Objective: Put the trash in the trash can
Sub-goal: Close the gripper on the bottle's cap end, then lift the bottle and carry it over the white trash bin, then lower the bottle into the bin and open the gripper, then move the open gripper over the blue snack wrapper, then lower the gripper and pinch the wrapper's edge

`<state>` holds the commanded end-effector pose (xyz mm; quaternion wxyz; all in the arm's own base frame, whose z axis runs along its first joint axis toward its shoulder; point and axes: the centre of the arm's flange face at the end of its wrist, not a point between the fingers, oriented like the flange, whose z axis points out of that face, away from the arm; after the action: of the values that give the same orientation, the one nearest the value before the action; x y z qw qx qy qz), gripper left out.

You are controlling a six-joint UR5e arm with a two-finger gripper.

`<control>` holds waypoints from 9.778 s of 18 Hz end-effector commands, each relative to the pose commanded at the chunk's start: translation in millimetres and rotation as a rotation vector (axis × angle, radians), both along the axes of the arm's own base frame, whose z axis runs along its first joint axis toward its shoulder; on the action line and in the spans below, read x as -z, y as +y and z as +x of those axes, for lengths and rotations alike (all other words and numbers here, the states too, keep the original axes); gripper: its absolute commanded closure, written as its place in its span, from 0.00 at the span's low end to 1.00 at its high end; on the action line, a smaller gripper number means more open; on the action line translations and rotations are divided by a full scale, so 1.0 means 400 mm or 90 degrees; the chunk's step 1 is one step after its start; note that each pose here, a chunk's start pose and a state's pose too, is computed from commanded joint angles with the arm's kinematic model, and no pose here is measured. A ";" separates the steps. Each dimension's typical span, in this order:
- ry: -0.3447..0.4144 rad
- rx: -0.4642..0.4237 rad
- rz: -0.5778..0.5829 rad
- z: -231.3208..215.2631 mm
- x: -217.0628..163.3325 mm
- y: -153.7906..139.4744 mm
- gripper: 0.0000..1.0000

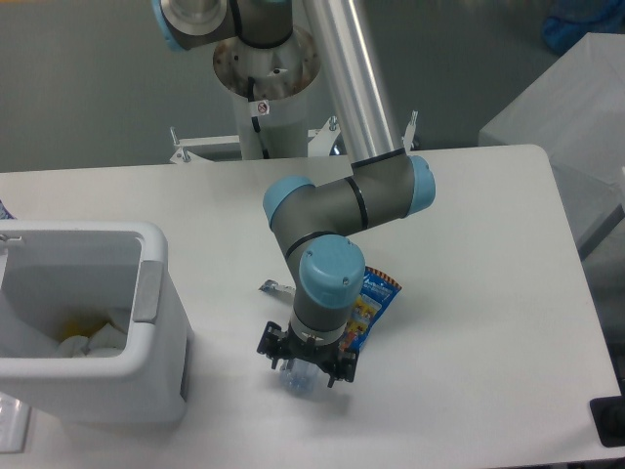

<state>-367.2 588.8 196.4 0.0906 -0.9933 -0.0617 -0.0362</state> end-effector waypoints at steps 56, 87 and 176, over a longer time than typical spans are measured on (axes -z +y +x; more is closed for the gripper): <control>0.032 -0.088 0.540 0.068 -0.989 -0.005 0.40; -0.081 0.001 0.516 0.451 -0.946 0.177 0.40; 0.082 -0.036 -0.031 0.148 -0.040 -0.251 0.76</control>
<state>-307.9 488.3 212.4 0.0711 -0.9934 -0.0846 0.0315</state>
